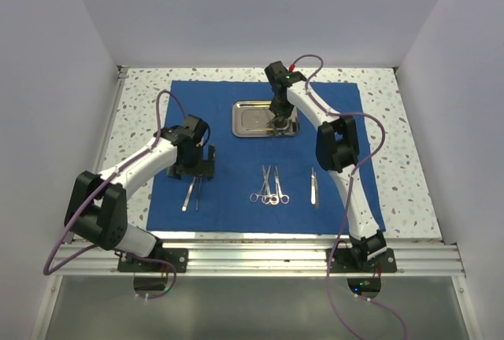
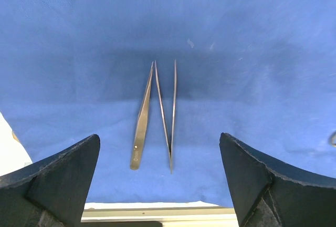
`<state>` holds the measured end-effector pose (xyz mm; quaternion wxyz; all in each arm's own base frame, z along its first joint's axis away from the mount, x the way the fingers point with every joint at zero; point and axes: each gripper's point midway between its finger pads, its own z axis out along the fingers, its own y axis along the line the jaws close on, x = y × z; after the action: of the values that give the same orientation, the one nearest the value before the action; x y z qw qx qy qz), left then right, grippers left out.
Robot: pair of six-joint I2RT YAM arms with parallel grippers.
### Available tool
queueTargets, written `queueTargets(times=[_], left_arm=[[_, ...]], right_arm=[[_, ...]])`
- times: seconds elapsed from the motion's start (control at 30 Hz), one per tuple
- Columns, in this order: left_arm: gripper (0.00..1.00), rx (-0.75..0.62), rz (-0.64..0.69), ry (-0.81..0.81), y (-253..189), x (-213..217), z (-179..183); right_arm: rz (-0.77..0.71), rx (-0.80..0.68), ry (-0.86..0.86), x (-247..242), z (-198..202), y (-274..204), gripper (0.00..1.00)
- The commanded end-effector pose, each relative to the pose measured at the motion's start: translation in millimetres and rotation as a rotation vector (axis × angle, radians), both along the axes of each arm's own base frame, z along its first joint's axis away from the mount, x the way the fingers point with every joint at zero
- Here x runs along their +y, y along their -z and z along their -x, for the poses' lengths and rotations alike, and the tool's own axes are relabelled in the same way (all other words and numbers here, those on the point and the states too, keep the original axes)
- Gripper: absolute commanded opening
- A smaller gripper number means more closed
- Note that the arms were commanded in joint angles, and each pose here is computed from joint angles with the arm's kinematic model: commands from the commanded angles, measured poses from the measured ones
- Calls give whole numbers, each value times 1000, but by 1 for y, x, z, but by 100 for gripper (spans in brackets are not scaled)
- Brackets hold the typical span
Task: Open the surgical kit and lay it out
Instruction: Pick up the medical item from the container.
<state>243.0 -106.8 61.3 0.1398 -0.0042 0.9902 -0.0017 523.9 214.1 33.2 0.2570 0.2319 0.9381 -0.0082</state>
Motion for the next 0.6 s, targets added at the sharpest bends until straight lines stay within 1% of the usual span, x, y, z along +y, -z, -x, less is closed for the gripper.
queueTargets(times=[0.0,0.1,0.17,0.2,0.23,0.33,0.4,0.47,0.5,0.57], left_arm=[[100,-57,19,-28,-22,0,-12],[100,-60,18,-28,-26,1,-13],[100,-62,19,-29,-27,2,-13],[100,-68,22,-29,-29,3,-14],[100,-69,25,-28,-30,3,-15],[100,-82,29,-31,-36,4,-20],[100,-115,40,-29,-47,1,-30],[100,-170,49,-34,-66,-2,-45],[100,-191,51,-33,-72,-3,-51],[100,-277,48,-47,-96,-3,-72]], right_arm=[[28,55,48,-9,9,22,32],[37,87,46,-11,16,32,14],[49,104,36,-11,19,37,11],[53,107,34,-13,19,37,4],[52,106,21,-12,20,37,0],[31,77,-8,-8,14,30,0],[7,26,-25,-2,8,6,0],[1,-47,-60,6,-2,-23,0],[11,-101,-95,15,-2,-50,0],[-7,-181,-140,33,-3,-83,0]])
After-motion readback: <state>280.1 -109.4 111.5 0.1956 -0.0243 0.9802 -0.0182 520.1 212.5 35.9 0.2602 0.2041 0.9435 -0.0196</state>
